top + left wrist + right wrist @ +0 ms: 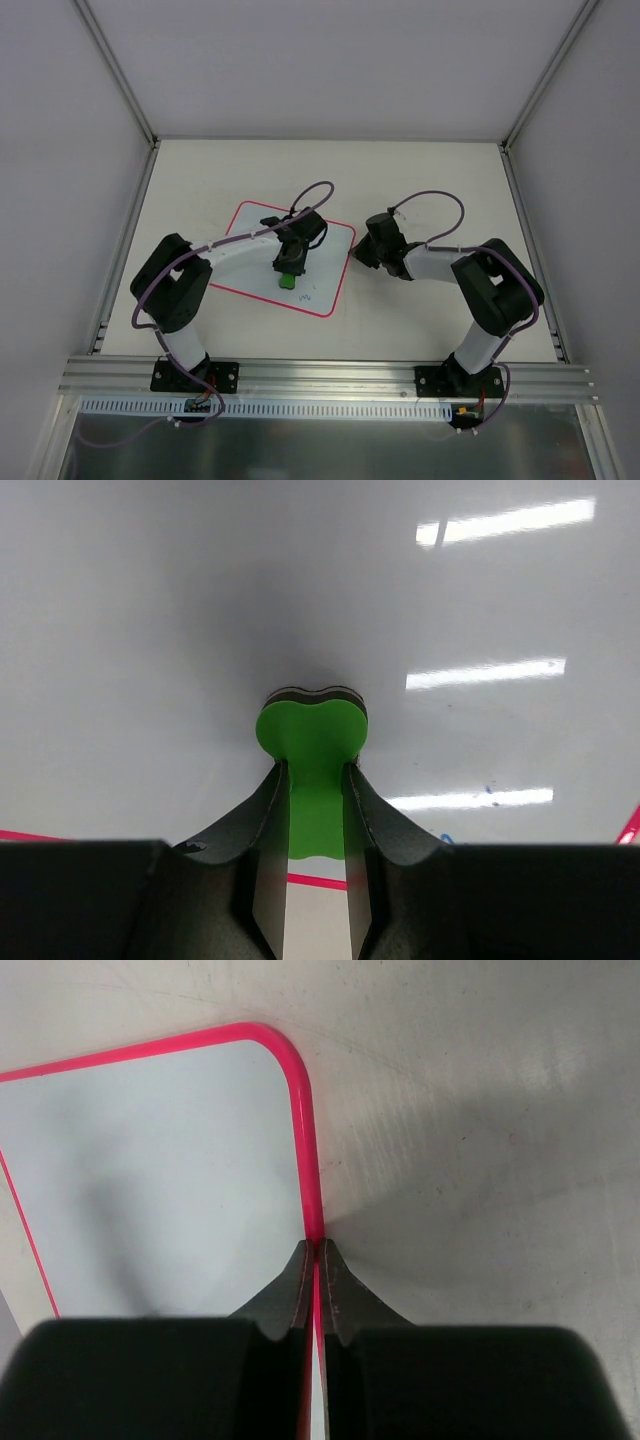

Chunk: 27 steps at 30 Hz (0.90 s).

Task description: Erase the whiteboard

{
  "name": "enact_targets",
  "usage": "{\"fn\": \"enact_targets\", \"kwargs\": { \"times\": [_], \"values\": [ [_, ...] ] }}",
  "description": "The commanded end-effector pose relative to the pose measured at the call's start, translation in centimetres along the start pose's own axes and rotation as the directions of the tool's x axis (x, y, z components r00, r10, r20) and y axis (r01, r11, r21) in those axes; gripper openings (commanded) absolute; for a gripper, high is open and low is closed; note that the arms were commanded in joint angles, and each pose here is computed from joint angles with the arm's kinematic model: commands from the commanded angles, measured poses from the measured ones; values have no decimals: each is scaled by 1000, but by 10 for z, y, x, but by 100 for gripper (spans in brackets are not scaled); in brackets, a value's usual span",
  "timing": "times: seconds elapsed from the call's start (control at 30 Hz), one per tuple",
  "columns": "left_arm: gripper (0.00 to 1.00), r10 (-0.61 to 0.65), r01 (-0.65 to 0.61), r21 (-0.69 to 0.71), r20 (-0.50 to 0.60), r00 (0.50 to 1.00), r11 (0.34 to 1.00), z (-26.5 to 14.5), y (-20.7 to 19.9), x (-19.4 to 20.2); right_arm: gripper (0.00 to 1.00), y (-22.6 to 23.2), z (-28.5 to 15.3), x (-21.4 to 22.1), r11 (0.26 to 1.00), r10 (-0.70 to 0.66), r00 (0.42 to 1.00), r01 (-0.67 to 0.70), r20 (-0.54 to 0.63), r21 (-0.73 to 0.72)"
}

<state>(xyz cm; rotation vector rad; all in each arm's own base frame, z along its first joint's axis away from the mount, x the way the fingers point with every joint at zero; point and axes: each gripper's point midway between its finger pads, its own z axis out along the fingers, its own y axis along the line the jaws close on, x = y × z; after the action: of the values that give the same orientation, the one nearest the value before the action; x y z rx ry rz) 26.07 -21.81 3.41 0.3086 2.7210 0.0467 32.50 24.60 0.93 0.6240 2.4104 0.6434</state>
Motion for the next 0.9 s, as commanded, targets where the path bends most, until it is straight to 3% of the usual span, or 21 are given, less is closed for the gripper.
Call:
{"fn": "enact_targets", "kwargs": {
  "times": [0.0, 0.6, 0.77, 0.87],
  "values": [
    [0, -13, 13, -36, 23, 1000, 999, -8, 18, -1, 0, -141, -15, 56, 880, -73, 980, 151, -186, 451],
    [0, 11, 10, 140, -146, 989, 990, 16, -84, 95, 0, -140, -16, 55, 891, -65, 983, 135, -171, 434],
    [0, 3, 13, 121, -131, 991, 993, 14, -79, 98, 0, -142, -17, 54, 890, -70, 983, 138, -168, 435],
    [0, -18, 25, 68, -98, 995, 997, 12, -55, 92, 0, -141, -18, 55, 892, -71, 983, 140, -171, 430]
  ]
}}
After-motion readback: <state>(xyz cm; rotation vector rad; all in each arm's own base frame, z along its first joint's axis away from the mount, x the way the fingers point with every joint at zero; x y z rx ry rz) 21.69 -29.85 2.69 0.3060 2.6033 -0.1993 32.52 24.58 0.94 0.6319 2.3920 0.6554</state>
